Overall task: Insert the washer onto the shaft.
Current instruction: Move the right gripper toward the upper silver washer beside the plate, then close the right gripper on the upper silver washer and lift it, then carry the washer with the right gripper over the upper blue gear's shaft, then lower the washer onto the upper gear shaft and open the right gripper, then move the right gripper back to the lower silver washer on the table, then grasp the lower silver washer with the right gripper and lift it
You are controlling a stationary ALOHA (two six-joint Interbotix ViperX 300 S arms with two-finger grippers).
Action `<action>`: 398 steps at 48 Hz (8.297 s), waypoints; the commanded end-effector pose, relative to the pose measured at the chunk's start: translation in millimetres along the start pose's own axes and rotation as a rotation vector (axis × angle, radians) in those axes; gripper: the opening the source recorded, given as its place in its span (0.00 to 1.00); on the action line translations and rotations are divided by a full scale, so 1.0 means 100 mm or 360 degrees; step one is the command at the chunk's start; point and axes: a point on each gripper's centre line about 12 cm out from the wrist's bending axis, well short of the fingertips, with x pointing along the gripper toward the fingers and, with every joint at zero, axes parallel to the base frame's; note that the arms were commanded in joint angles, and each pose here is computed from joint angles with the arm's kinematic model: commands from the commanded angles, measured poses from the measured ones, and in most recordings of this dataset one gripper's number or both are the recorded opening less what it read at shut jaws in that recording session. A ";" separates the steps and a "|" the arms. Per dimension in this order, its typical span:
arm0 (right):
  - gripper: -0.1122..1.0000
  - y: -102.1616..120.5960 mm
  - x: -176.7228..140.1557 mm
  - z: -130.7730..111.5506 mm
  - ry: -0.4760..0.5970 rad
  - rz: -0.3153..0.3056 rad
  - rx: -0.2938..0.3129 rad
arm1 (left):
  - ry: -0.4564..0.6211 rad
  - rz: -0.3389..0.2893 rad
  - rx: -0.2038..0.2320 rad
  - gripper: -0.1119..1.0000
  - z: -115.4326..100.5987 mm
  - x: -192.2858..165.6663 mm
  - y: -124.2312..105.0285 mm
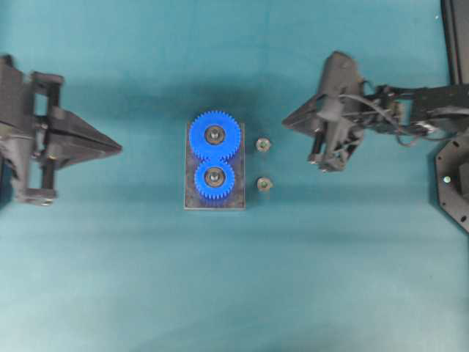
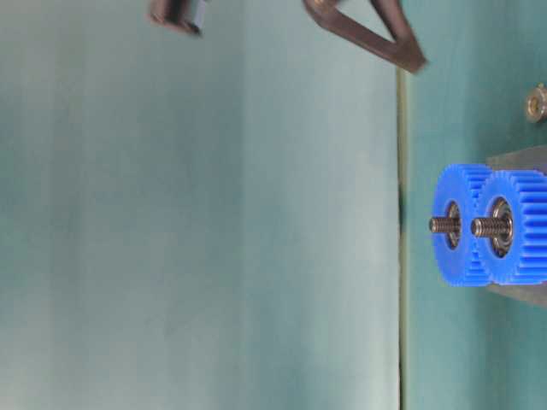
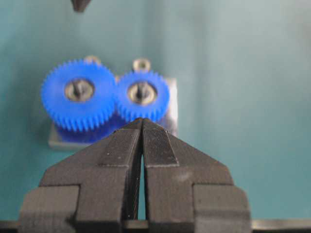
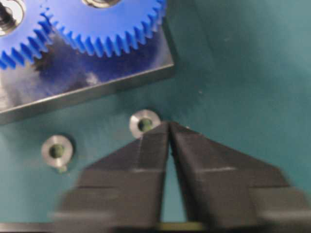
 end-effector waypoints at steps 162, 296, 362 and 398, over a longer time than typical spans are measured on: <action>0.38 0.43 0.45 0.83 -0.0054 0.0114 -0.0335 | 0.0059 0.0006 0.0095 0.10 -0.12 0.24 0.02; 0.87 0.61 -0.02 0.30 0.0028 0.0213 -0.0204 | 0.0056 0.0001 0.0094 0.10 -0.13 0.22 0.01; 0.75 0.69 0.51 -0.36 0.0339 0.0210 -0.0214 | 0.0059 0.0001 0.0089 0.10 -0.12 0.24 0.01; 0.41 0.83 0.49 -0.46 0.0427 0.0245 -0.0274 | 0.0054 -0.0001 0.0091 0.10 -0.12 0.24 0.00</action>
